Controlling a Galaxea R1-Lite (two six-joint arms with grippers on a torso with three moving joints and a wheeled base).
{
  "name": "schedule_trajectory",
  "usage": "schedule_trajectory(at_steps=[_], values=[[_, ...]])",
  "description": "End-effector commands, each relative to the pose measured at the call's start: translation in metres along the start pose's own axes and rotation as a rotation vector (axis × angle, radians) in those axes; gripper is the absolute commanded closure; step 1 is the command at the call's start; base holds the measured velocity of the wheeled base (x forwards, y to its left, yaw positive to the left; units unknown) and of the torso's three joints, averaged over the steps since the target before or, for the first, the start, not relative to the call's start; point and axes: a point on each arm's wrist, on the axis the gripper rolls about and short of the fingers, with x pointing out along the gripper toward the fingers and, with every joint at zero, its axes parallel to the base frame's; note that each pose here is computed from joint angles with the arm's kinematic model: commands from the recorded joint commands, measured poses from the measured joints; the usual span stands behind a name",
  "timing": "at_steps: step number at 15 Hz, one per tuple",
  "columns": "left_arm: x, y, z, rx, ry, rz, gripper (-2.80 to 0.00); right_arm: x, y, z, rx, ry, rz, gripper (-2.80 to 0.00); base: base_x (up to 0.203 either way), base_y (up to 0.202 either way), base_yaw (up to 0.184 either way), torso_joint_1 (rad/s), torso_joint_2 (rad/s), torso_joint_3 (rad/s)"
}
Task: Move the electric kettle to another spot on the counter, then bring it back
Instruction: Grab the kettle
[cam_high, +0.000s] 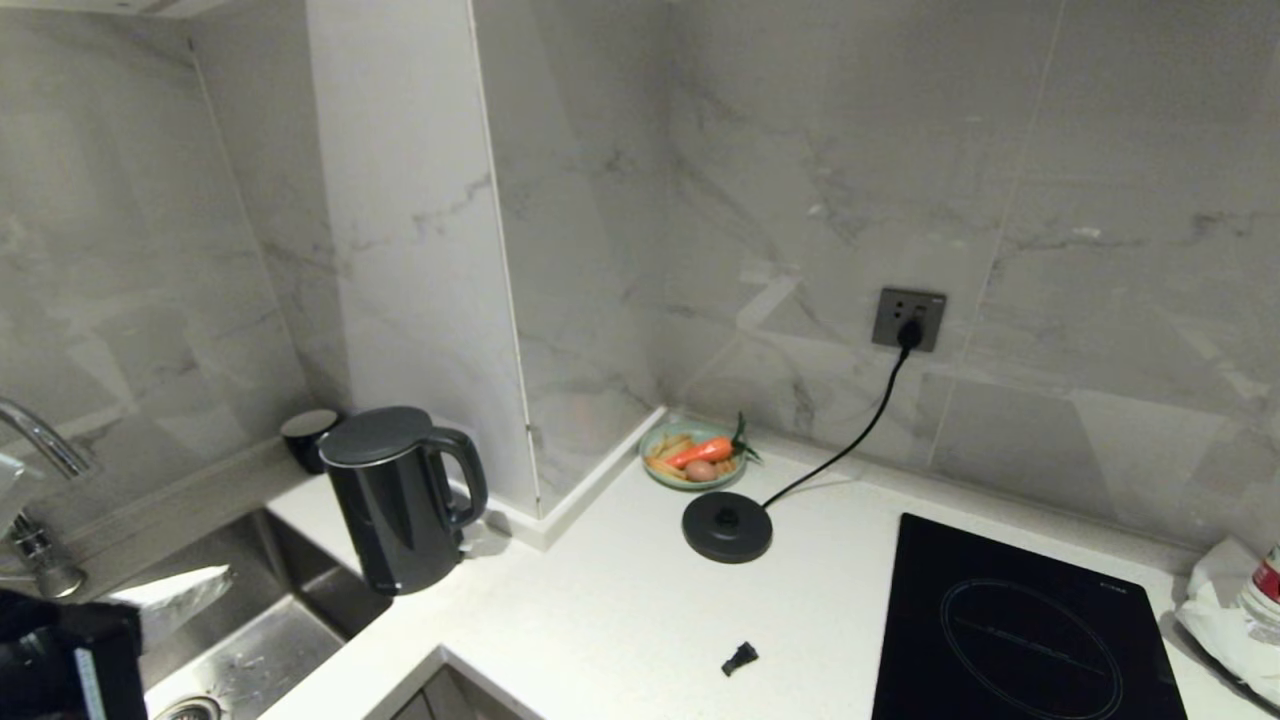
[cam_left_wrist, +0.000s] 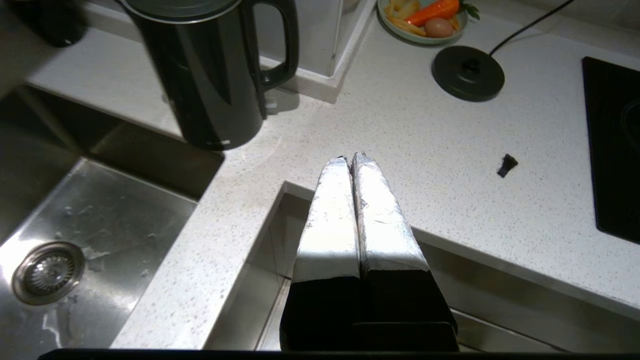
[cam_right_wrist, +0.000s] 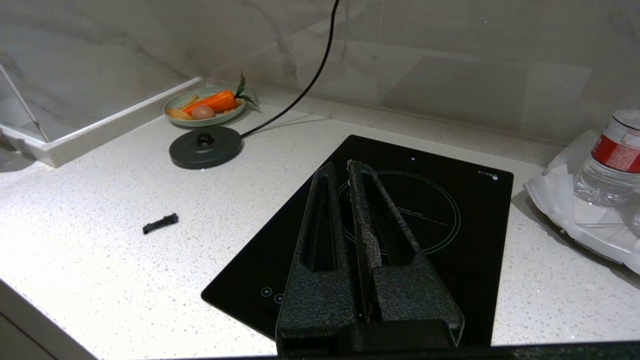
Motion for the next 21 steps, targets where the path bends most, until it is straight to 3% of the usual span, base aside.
schedule_trajectory(at_steps=[1,4,8,12,19,20,21], values=[[0.056,0.002,-0.003,-0.017,0.124,-0.027,0.0,0.0,0.0,0.0,-0.001,0.001,0.0,0.0,0.0,0.0,0.0,0.0,0.0,0.0],[0.106,-0.007,-0.012,-0.006,0.117,-0.019,0.0,0.0,0.0,0.0,-0.001,0.001,0.0,0.0,0.0,0.0,0.0,0.0,0.0,0.0],[0.158,-0.031,-0.04,0.033,0.027,-0.035,0.0,0.0,0.0,0.0,-0.001,0.0,0.0,0.0,0.0,0.0,0.0,0.0,0.0,0.0],[0.182,-0.043,-0.052,0.043,-0.054,-0.042,0.0,0.0,0.0,0.0,-0.001,0.001,0.0,0.0,0.0,0.0,0.0,0.001,0.01,0.002],[0.205,-0.05,-0.063,0.055,-0.023,-0.053,0.0,0.0,0.0,0.0,-0.001,0.0,0.0,0.0,0.0,0.0,0.0,0.0,0.0,0.0],[0.205,-0.051,-0.062,0.053,-0.028,-0.056,-2.8,0.0,0.0,0.0,-0.001,0.0,0.0,0.0,0.0,0.0,0.0,0.0,0.0,0.0],[0.207,-0.05,-0.063,0.052,-0.021,-0.055,-2.8,0.0,0.0,0.0,-0.001,0.0,0.0,0.0,0.0,0.0,0.0,0.0,0.0,0.0]])
